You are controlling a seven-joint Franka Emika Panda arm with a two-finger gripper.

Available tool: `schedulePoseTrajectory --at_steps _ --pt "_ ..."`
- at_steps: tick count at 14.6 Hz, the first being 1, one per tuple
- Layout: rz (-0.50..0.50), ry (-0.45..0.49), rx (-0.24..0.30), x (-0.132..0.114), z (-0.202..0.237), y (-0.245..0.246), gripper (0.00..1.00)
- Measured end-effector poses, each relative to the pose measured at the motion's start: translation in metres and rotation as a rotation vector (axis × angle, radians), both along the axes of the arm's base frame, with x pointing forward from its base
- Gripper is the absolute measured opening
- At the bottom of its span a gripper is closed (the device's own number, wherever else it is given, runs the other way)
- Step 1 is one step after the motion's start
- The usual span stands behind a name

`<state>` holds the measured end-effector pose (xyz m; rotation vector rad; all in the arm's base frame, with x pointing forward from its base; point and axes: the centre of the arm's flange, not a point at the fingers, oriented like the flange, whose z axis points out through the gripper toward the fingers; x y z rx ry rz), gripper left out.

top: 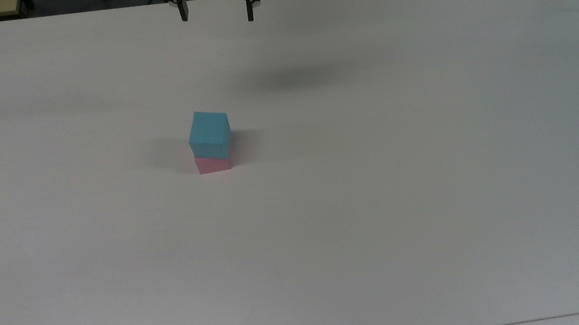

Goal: Put blue cube on pink cube
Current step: 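Open the gripper and raise it away from the stacked cubes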

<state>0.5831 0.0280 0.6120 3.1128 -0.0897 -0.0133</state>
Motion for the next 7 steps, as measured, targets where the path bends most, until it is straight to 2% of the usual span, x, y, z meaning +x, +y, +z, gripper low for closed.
schedulePoseTrajectory --at_steps 7 --pt "-0.023 0.016 0.013 0.001 -0.007 -0.017 1.00"
